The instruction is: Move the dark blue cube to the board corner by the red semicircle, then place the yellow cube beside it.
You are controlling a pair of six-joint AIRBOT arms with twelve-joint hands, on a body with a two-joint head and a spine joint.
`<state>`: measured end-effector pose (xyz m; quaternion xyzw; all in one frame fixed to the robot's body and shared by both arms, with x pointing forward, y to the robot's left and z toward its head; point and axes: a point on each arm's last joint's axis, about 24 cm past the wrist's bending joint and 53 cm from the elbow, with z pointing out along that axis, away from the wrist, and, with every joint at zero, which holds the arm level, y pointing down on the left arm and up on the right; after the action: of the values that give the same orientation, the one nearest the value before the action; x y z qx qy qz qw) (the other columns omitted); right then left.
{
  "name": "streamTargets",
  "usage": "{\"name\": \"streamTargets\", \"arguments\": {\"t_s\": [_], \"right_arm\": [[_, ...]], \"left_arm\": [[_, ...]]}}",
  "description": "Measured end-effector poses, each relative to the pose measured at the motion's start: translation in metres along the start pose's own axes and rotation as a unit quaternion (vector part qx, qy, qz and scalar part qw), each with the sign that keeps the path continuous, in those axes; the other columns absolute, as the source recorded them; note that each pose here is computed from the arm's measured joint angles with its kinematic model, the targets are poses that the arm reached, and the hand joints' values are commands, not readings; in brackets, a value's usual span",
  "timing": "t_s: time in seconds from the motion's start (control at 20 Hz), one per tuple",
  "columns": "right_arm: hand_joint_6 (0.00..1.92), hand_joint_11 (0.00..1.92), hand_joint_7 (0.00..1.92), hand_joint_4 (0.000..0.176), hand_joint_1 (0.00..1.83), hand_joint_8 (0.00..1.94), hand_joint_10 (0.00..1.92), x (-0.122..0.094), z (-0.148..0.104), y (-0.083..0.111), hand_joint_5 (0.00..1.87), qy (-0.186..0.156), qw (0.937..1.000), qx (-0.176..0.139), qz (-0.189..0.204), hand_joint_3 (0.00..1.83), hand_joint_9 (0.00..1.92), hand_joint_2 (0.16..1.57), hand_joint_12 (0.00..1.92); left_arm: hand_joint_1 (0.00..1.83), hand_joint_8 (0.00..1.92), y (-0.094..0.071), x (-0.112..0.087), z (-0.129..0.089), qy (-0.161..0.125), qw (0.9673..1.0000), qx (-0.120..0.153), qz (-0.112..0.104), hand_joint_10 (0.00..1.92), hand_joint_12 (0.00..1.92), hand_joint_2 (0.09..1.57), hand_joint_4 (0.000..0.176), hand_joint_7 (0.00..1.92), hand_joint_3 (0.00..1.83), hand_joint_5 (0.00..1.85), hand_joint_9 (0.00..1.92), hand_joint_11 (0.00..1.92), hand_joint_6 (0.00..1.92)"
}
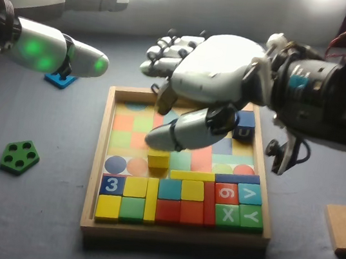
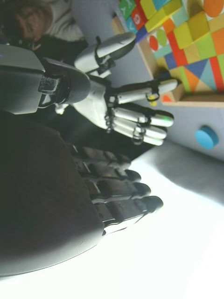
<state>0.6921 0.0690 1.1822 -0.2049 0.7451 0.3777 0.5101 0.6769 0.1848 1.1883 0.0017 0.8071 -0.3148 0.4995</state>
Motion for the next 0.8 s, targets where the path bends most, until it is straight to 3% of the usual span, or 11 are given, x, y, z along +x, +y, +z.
{"name": "streamTargets", "arguments": {"t_s": [0.25, 0.55, 0.8], "right_arm": [[0.08, 0.00, 0.15, 0.000, 0.00, 0.01, 0.00, 0.015, 0.000, 0.002, 0.75, 0.017, 0.9998, 0.004, 0.006, 0.00, 0.00, 1.16, 0.00], [0.08, 0.00, 0.15, 0.000, 0.00, 0.01, 0.00, 0.021, -0.005, 0.019, 0.76, 0.025, 0.9996, -0.011, 0.012, 0.00, 0.00, 1.16, 0.00], [0.08, 0.00, 0.18, 0.000, 0.00, 0.01, 0.00, 0.029, -0.007, 0.013, 0.76, 0.031, 0.9994, -0.005, 0.012, 0.00, 0.00, 1.16, 0.00]], "left_arm": [[0.13, 0.00, 0.003, -0.003, 0.000, -0.003, 1.0000, -0.005, 0.002, 0.00, 0.12, 1.30, 0.016, 0.04, 0.00, 0.07, 0.00, 0.00, 0.00], [0.16, 0.00, 0.002, -0.002, 0.000, -0.003, 1.0000, -0.003, 0.002, 0.00, 0.12, 1.29, 0.022, 0.04, 0.00, 0.07, 0.01, 0.00, 0.00], [0.14, 0.00, 0.002, -0.001, 0.000, -0.002, 1.0000, -0.003, 0.002, 0.00, 0.15, 1.29, 0.022, 0.04, 0.00, 0.06, 0.01, 0.00, 0.00]]}}
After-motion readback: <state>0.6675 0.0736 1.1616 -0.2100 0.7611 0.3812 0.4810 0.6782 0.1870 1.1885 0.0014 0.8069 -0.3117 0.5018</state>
